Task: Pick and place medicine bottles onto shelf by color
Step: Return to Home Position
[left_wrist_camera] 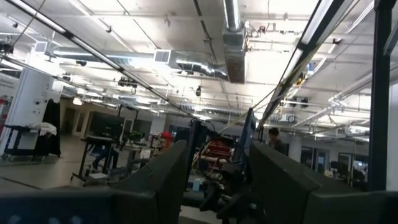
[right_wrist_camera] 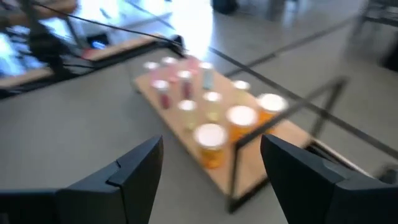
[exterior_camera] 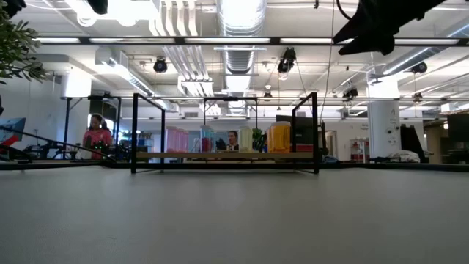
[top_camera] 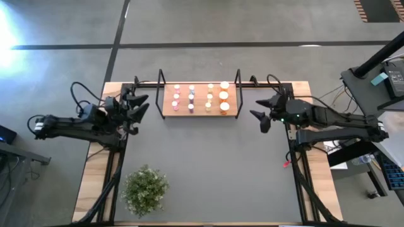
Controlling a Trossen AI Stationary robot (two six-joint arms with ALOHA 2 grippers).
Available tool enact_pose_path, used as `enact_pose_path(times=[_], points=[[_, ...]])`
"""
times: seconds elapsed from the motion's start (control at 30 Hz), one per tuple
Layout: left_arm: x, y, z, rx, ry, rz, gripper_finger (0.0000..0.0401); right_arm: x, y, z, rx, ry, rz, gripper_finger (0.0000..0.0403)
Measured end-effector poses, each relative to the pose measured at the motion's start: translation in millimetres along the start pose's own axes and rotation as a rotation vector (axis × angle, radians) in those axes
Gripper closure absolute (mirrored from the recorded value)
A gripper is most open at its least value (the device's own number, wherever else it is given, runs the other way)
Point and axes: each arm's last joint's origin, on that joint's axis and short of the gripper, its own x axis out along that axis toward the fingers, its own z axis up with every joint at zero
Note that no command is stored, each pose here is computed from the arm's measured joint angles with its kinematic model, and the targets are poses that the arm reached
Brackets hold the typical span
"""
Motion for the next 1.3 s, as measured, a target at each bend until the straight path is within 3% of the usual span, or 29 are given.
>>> enact_pose_path(times=[0.17, 0.4, 0.83, 1.3], points=[[3, -1, -11, 0.007, 0.022, 0.0, 0.0241, -2, -2, -16, 0.036, -0.091, 0.089, 0.0149], [0, 1, -23, 0.02, 0.059, 0.0, 0.0241, -9, -10, -35, 0.065, -0.154, 0.106, 0.015], [-8, 2, -12, 0.001, -0.001, -0.029, 0.0241, -22, -22, -66, 0.213, -0.315, 0.161, 0.0152], [-17, 5, -5, 0.005, -0.01, -0.031, 0.0241, -2, -24, -109, 0.356, -0.479, 0.231, 0.0155]])
